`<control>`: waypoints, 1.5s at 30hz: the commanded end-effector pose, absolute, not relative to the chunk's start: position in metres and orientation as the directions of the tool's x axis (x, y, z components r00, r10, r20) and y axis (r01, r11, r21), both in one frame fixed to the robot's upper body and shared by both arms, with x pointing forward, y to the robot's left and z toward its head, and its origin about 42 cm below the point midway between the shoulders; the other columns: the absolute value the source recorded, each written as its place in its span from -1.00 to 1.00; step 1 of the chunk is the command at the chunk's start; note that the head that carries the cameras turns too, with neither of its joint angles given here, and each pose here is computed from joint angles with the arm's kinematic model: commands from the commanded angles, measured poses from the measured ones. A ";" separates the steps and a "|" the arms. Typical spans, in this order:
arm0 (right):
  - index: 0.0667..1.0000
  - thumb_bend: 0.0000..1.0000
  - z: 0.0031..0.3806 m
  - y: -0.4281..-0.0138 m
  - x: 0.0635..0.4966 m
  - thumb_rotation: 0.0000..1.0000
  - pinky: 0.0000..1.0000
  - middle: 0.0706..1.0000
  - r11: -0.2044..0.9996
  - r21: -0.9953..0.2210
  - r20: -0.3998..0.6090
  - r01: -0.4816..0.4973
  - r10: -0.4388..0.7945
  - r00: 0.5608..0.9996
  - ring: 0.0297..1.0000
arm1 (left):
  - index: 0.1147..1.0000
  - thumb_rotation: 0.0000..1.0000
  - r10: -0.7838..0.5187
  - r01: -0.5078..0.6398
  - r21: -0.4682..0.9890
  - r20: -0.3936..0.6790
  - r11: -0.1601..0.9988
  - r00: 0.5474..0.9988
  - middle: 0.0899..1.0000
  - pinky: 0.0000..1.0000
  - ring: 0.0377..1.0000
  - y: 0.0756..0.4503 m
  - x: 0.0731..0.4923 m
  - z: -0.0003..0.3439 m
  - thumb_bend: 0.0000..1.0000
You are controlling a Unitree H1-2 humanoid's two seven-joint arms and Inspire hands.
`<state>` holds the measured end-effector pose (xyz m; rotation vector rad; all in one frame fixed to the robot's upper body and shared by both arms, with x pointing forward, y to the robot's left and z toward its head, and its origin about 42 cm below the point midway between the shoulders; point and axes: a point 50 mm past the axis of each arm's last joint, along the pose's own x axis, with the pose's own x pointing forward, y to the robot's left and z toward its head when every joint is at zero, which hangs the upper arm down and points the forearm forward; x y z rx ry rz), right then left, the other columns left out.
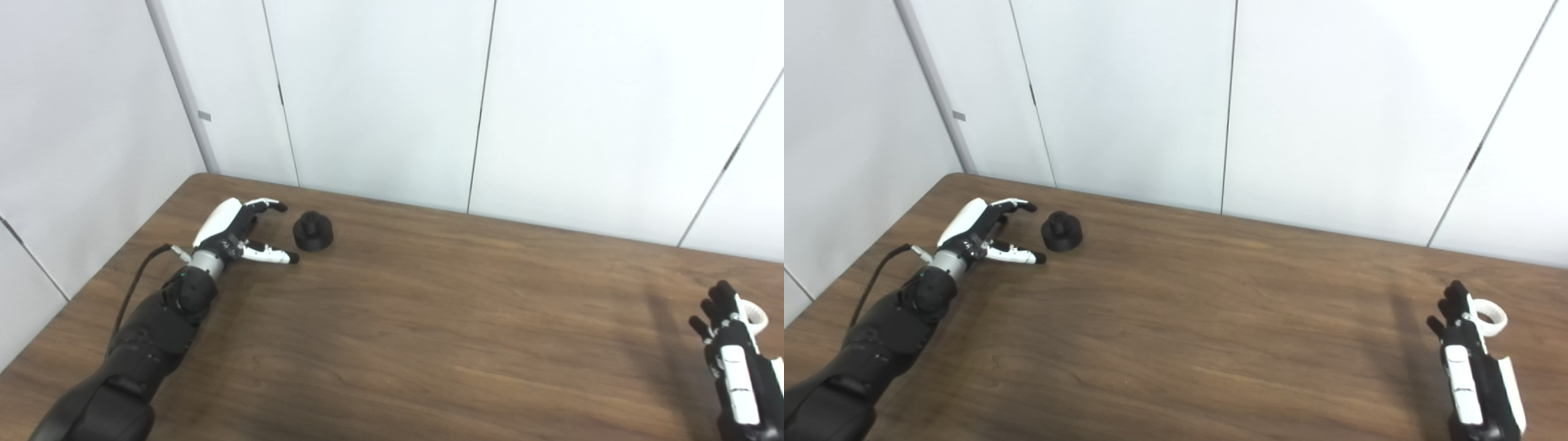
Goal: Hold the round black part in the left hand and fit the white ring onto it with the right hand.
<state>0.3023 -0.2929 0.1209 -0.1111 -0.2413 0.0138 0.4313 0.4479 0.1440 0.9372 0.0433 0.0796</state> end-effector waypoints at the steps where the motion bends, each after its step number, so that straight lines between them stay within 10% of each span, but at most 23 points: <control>1: 1.00 -0.40 0.090 -0.291 0.279 0.84 0.89 1.00 0.997 -0.075 0.137 0.008 0.002 0.991 1.00 | 0.50 -0.59 0.069 0.021 0.820 -0.074 0.572 0.995 0.75 0.64 0.78 0.441 0.432 0.132 0.93; 45: 0.99 -0.41 0.100 -0.282 0.272 0.89 0.91 1.00 0.996 -0.086 0.145 0.026 -0.013 0.989 0.99 | 0.43 -0.45 -0.020 0.156 0.901 -0.162 0.404 0.987 0.69 0.79 0.80 0.434 0.450 0.137 0.98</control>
